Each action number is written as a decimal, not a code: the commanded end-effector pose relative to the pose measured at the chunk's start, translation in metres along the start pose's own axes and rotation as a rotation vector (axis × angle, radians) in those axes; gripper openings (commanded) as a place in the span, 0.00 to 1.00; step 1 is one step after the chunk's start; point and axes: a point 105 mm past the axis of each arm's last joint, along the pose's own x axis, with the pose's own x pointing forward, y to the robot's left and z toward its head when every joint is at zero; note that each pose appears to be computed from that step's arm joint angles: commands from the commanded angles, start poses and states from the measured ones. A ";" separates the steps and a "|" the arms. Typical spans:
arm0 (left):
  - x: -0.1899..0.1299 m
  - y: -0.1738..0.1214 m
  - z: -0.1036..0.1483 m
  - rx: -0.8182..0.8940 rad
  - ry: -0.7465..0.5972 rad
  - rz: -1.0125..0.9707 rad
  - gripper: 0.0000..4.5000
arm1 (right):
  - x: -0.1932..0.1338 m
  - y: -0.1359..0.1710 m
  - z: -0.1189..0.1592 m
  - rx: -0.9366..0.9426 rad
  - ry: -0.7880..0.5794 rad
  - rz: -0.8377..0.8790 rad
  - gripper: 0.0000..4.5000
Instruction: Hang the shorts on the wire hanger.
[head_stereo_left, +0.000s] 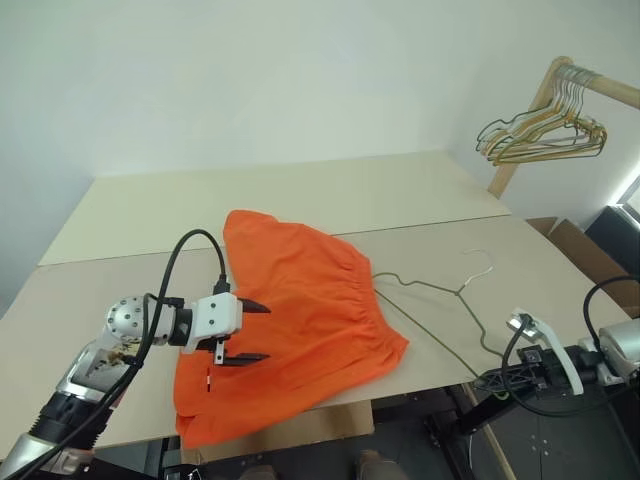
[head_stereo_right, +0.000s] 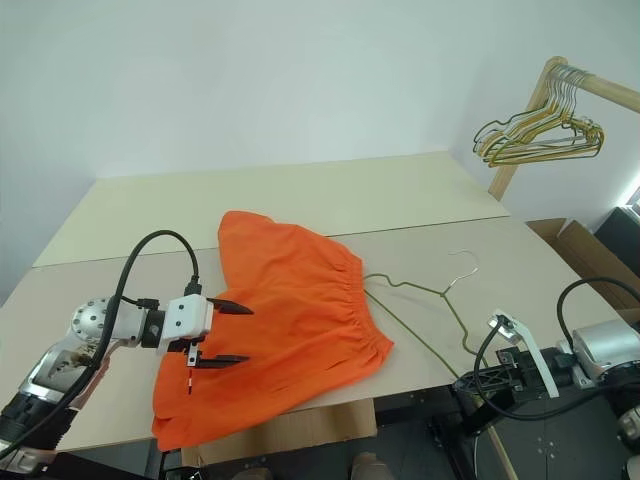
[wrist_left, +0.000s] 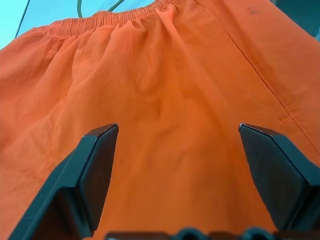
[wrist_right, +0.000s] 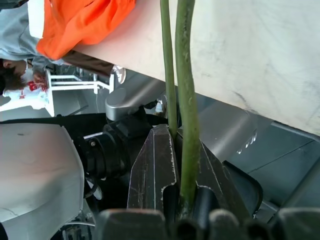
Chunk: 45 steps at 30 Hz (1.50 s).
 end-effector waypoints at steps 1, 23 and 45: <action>-0.005 0.004 0.010 0.045 -0.016 0.025 0.93 | -0.004 0.017 0.005 -0.065 -0.001 0.087 0.00; 0.004 0.002 0.007 0.056 0.016 0.034 0.93 | 0.024 0.012 0.048 -0.141 0.028 0.054 0.00; 0.012 0.000 0.005 0.059 0.024 0.042 0.93 | 0.048 0.022 0.087 -0.103 -0.022 0.092 0.00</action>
